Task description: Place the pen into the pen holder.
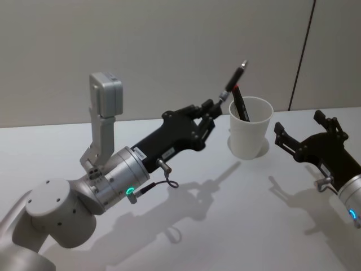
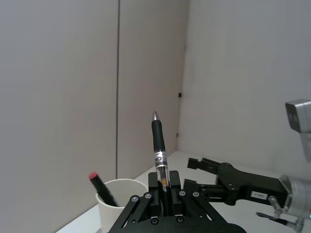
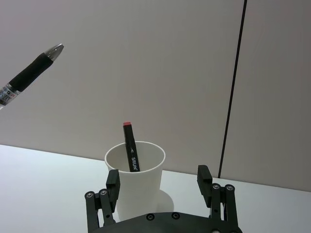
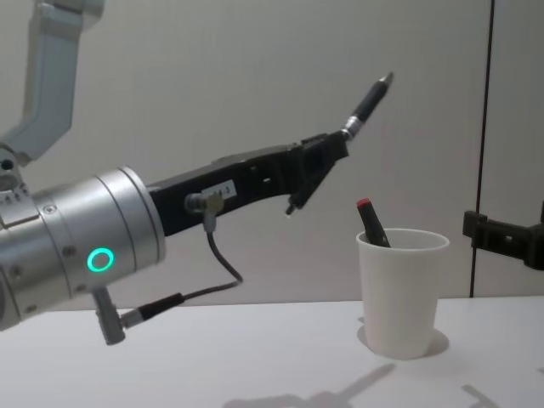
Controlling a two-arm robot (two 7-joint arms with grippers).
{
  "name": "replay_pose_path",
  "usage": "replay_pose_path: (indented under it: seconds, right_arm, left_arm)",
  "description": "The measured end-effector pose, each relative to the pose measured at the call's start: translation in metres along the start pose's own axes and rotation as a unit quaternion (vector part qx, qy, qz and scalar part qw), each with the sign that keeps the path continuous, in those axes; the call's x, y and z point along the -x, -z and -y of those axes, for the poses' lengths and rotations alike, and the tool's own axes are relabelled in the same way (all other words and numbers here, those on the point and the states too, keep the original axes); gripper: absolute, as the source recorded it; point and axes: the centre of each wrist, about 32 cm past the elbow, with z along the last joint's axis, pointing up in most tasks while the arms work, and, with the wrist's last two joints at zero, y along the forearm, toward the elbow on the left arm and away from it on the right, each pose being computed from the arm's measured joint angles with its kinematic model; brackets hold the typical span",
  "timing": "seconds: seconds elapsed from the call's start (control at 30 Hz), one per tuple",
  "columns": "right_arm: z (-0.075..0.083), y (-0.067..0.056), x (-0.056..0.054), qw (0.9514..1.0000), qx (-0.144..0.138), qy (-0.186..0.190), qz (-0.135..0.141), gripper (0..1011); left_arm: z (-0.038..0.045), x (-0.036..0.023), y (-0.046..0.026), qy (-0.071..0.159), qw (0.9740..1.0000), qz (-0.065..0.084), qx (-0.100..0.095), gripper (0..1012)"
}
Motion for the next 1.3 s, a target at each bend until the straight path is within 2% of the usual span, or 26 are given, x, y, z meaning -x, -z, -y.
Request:
replay_pose_path:
  seconds: [0.27,0.53,0.73,1.03,1.3]
  right_arm:
    - [0.000,0.000,0.000,1.0000,0.000,0.000,0.000,1001]
    - [0.000,-0.001,0.000,1.0000,-0.001,-0.005,-0.002,1001]
    - [0.002,-0.004,-0.002,0.9996,-0.006,-0.025,-0.014,1001]
    - [0.010,-0.013,-0.009,0.9959,-0.016,-0.070,-0.055,1001]
    - [0.020,-0.021,-0.018,0.9871,-0.019,-0.111,-0.114,1001]
  left_arm:
    - [0.0040,-0.0011,0.0026,0.026,0.9996,-0.003,-0.008,138]
    - [0.0057,-0.0015,0.0039,0.037,0.9992,-0.003,-0.011,138]
    - [0.0068,-0.0016,0.0044,0.043,0.9990,-0.003,-0.013,138]
    - [0.0075,-0.0019,0.0049,0.048,0.9987,-0.003,-0.015,138]
    - [0.0079,-0.0018,0.0052,0.050,0.9986,-0.004,-0.016,138]
